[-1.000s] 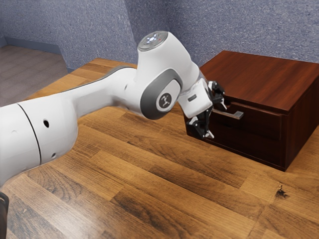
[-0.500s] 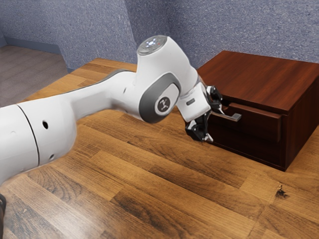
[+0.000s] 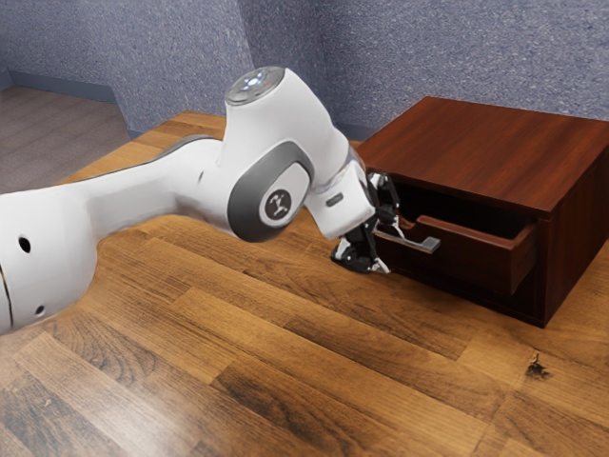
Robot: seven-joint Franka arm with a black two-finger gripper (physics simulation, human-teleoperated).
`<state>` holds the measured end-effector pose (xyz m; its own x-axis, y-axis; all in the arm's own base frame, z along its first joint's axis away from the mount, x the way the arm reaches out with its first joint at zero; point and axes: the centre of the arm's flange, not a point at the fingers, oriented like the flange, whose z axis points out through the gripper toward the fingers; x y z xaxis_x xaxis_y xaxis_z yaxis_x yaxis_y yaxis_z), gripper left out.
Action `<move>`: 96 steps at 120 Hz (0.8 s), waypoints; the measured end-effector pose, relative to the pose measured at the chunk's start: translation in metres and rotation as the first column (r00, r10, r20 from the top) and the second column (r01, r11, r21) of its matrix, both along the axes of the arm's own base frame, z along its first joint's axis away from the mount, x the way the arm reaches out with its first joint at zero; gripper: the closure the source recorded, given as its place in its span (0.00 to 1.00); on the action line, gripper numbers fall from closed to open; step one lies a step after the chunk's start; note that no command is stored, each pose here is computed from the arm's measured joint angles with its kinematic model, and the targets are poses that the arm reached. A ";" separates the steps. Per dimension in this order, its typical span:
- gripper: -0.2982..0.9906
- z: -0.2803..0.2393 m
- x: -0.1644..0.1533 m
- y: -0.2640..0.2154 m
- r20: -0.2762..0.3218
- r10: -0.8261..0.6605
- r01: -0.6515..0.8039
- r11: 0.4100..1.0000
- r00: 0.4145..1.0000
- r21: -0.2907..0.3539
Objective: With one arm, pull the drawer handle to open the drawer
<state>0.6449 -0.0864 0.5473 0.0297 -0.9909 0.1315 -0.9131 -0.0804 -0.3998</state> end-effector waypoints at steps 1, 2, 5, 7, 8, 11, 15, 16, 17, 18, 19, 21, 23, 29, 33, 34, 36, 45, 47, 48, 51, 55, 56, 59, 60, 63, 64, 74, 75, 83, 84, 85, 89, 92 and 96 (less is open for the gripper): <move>0.52 0.001 -0.001 0.000 0.000 0.000 0.000 1.000 1.000 0.000; 0.52 0.001 -0.002 0.000 0.000 0.000 0.000 1.000 1.000 0.000; 0.52 0.003 -0.005 0.000 0.000 0.001 -0.001 1.000 1.000 0.000; 0.53 0.002 -0.007 0.000 -0.002 0.002 -0.002 1.000 1.000 0.000; 0.53 0.002 -0.008 0.000 -0.003 0.003 -0.003 1.000 1.000 0.000; 0.53 0.002 -0.010 0.001 -0.005 0.004 -0.004 1.000 1.000 0.000; 0.53 0.001 -0.013 0.001 -0.009 0.005 -0.005 1.000 1.000 0.001; 0.53 0.000 -0.014 0.001 -0.009 0.005 -0.005 1.000 1.000 0.001; 0.53 0.000 -0.015 0.001 -0.010 0.006 -0.006 1.000 1.000 0.001; 0.53 0.000 -0.016 0.001 -0.011 0.006 -0.006 1.000 1.000 0.001; 0.53 -0.001 -0.017 0.001 -0.012 0.006 -0.006 1.000 1.000 0.002; 0.53 -0.001 -0.020 0.001 -0.013 0.007 -0.007 1.000 1.000 0.002; 0.53 0.000 -0.022 0.001 -0.012 0.008 -0.008 1.000 1.000 0.002; 0.55 0.002 -0.030 0.002 -0.011 0.011 -0.011 1.000 1.000 0.002; 0.56 0.003 -0.035 0.002 -0.012 0.012 -0.012 1.000 1.000 0.003; 0.56 0.003 -0.036 0.002 -0.012 0.013 -0.013 1.000 1.000 0.003; 0.56 0.004 -0.040 0.003 -0.011 0.014 -0.014 1.000 1.000 0.003; 0.57 0.004 -0.052 0.003 -0.013 0.017 -0.017 1.000 1.000 0.005; 0.57 0.004 -0.054 0.003 -0.014 0.017 -0.017 1.000 1.000 0.005; 0.57 0.003 -0.055 0.003 -0.015 0.018 -0.018 1.000 1.000 0.005; 0.56 0.002 -0.058 0.003 -0.017 0.019 -0.019 1.000 1.000 0.006; 0.57 0.001 -0.061 0.003 -0.019 0.020 -0.020 1.000 1.000 0.006; 0.57 0.001 -0.062 0.003 -0.020 0.021 -0.021 1.000 1.000 0.006; 0.57 0.000 -0.063 0.003 -0.021 0.022 -0.022 1.000 1.000 0.006; 0.57 0.000 -0.064 0.003 -0.021 0.022 -0.022 1.000 1.000 0.006; 0.57 0.000 -0.065 0.003 -0.020 0.024 -0.023 1.000 1.000 0.005; 0.57 0.000 -0.066 0.003 -0.020 0.024 -0.024 1.000 1.000 0.005; 0.58 0.001 -0.075 0.004 -0.020 0.028 -0.028 1.000 0.999 0.005; 0.58 0.001 -0.076 0.004 -0.019 0.029 -0.029 1.000 0.999 0.005; 0.58 0.003 -0.083 0.005 -0.016 0.034 -0.034 0.999 0.999 0.005; 0.58 0.003 -0.084 0.006 -0.016 0.034 -0.034 0.999 0.999 0.005; 0.58 0.003 -0.084 0.006 -0.015 0.035 -0.035 0.999 0.999 0.005; 0.58 0.003 -0.087 0.006 -0.014 0.037 -0.037 0.999 0.999 0.004; 0.58 0.004 -0.088 0.006 -0.013 0.038 -0.038 0.999 0.999 0.004; 0.58 0.005 -0.090 0.006 -0.011 0.040 -0.039 0.999 0.999 0.003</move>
<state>0.5552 -0.0801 0.5520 0.0702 -0.9893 0.1278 -0.9136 -0.1152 -0.3901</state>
